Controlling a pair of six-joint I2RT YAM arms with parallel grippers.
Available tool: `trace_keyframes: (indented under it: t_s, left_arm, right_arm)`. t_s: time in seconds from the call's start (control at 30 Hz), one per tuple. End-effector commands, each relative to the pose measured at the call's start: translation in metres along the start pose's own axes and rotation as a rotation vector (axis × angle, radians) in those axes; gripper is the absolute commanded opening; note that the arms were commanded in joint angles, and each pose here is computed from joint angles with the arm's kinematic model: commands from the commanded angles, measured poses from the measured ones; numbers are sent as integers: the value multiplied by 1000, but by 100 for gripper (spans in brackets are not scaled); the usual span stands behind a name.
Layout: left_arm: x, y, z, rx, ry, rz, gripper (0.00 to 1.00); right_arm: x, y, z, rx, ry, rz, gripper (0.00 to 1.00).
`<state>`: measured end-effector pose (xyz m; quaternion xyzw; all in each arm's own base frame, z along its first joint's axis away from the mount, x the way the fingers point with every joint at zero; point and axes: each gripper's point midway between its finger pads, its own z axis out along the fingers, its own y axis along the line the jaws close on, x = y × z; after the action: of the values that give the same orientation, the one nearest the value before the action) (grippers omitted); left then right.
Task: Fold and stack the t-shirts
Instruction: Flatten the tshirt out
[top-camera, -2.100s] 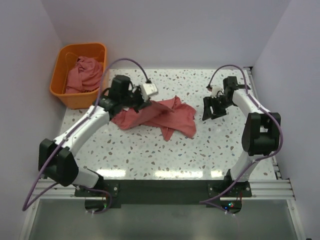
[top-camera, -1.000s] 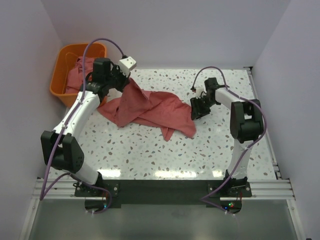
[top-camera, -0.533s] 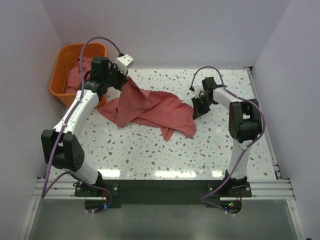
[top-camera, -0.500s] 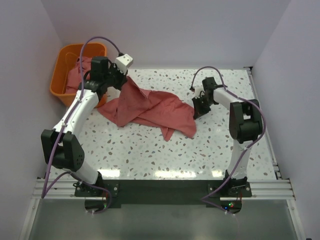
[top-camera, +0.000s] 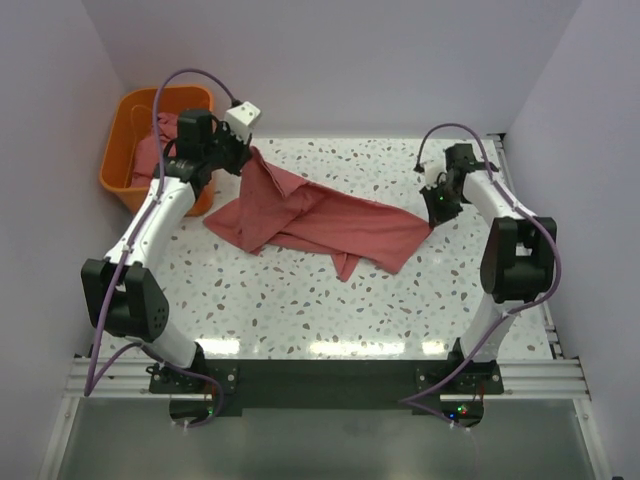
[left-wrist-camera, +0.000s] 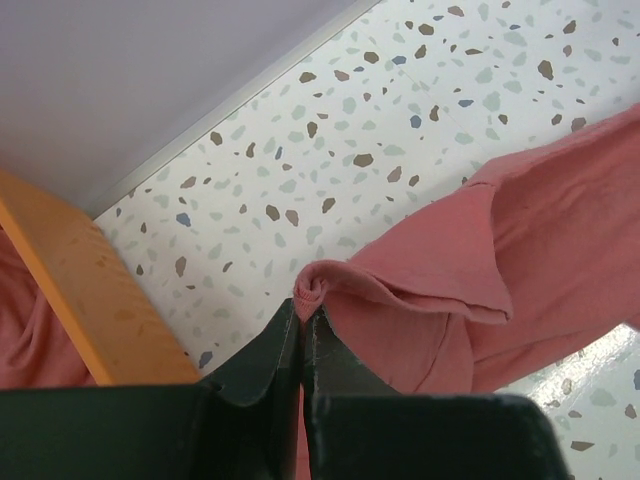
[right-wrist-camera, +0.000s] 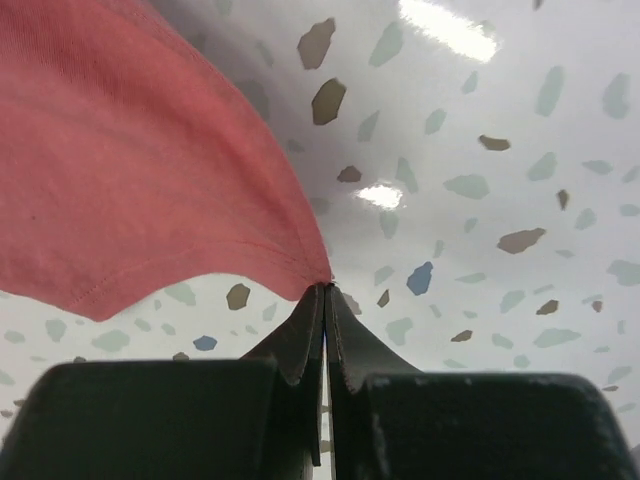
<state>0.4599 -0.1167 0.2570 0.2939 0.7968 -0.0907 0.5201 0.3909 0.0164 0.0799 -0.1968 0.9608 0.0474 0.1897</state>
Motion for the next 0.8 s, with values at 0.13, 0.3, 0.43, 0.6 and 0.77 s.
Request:
trace_keyframes:
  t_s: [0.13,0.3,0.43,0.6,0.77]
  left_arm:
    - [-21,6,5,7,-71,-8,0]
    - [-21,6,9,16,-68,-18,0]
    - [-23,8,12,15,-68,-19,0]
    - [-25,12,16,7,-68,-19,0]
    - [-26,14,18,0,-69,-18,0]
  right_arm:
    - [19,11,25,-96,147,-48,0]
    - [11,6,24,-76,138,-32,43]
    - [8,9,23,-90,127,-20,58]
    - [17,17,36,-149,174,3,54]
    - [26,13,53,-137,211,4,49]
